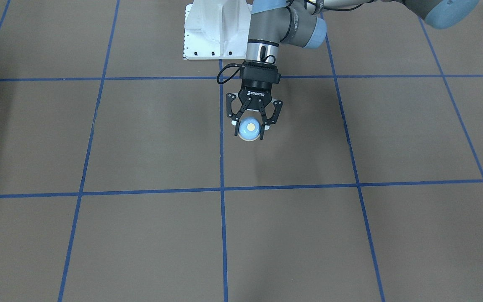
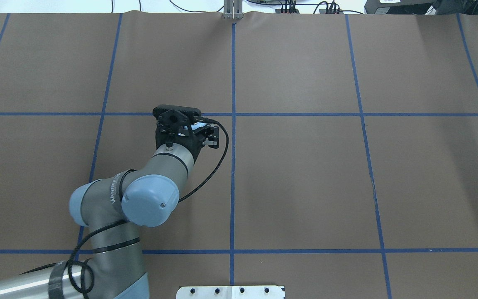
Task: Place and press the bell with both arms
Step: 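Carry the bell with the left gripper forward to the table center, then lower the bell onto the grid center and open the left gripper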
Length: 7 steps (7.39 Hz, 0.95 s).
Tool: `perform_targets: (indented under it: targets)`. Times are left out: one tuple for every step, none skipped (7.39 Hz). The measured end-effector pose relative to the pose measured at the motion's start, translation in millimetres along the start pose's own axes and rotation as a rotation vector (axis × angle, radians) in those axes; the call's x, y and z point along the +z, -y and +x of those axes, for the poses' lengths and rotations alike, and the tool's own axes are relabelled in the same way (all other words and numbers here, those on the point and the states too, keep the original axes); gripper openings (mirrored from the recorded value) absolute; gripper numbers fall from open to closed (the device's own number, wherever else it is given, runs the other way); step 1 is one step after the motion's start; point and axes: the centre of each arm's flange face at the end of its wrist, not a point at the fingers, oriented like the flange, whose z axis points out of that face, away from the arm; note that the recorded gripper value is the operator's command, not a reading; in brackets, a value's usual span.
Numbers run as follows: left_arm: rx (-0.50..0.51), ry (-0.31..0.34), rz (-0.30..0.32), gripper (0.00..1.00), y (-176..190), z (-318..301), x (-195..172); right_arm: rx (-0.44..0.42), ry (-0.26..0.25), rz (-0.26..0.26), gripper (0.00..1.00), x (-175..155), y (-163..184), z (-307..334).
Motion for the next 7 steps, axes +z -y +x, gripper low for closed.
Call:
perform_targets:
  targets:
    - [-0.002, -0.025, 0.019, 0.00, -6, 15, 27, -0.002, 0.006, 0.002, 1.00, -1, 0, -2]
    - [-0.009, -0.033, 0.034, 0.00, -10, 24, 56, -0.002, 0.008, 0.003, 1.00, -1, 0, -2]
    - [-0.016, -0.036, 0.042, 0.00, -12, 26, 81, -0.003, 0.009, 0.004, 1.00, -2, 0, -3]
    - [-0.011, -0.046, 0.037, 0.00, -10, 26, 101, -0.005, 0.011, 0.006, 1.00, -2, 0, -4]
    - [0.008, -0.055, 0.026, 0.00, -5, 29, 113, -0.006, 0.013, 0.007, 1.00, -3, 0, -5]
    - [0.021, -0.059, 0.020, 0.00, -4, 33, 122, -0.007, 0.014, 0.008, 1.00, -3, 1, -5]
    - [0.027, -0.060, 0.017, 0.00, -6, 33, 130, -0.007, 0.015, 0.008, 1.00, -3, 1, -5]
